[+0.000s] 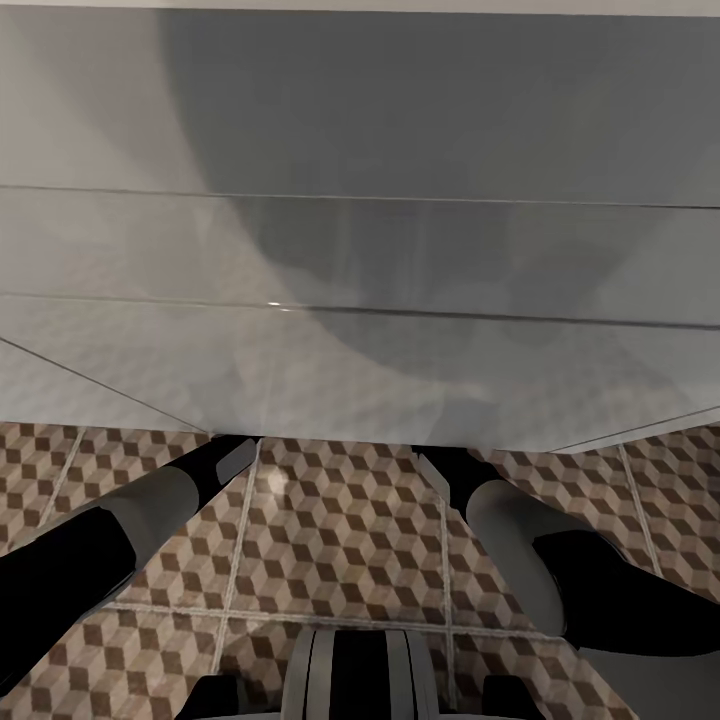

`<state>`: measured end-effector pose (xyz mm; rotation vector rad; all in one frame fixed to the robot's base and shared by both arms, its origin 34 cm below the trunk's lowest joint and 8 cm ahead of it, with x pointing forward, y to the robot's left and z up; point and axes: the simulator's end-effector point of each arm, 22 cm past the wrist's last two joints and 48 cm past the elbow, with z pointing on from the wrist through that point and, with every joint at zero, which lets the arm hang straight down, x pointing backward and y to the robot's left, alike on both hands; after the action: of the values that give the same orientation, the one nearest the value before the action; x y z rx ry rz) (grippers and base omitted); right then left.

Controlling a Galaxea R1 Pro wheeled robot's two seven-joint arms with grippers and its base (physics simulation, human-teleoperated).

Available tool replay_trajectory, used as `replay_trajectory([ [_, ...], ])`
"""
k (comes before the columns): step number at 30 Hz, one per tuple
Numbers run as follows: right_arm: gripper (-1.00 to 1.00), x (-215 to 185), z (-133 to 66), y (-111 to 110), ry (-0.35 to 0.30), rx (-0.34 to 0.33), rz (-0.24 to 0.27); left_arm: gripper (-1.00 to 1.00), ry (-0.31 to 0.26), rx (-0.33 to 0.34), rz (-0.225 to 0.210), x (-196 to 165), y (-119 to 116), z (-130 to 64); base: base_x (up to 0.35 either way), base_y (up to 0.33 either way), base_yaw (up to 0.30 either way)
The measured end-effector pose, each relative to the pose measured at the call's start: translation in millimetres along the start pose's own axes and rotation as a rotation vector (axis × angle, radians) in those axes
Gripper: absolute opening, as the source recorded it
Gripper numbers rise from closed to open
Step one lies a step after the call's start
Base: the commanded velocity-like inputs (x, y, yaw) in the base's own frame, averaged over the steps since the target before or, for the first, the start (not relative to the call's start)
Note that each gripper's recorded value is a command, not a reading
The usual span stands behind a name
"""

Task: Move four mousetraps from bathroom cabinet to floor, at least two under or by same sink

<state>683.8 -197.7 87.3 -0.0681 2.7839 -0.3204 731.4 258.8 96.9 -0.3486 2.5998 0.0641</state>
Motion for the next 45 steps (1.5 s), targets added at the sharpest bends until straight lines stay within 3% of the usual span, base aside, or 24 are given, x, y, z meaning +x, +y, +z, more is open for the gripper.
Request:
replay_trajectory([
  [19, -1.00, 0.0, 0.1, -0.1, 0.000, 0.000, 0.000, -1.00, 0.000, 0.000, 0.000, 0.0, 0.1, 0.0, 0.000, 0.000, 0.000],
  [20, 1.00, 0.0, 0.1, -0.1, 0.000, 0.000, 0.000, -1.00, 0.000, 0.000, 0.000, 0.0, -0.1, 0.0, 0.000, 0.000, 0.000],
  [45, 1.00, -0.1, 0.1, 0.0, 0.000, 0.000, 0.003, -1.00, 0.000, 0.001, 0.000, 0.2, -0.6, -0.1, 0.000, 0.000, 0.000],
])
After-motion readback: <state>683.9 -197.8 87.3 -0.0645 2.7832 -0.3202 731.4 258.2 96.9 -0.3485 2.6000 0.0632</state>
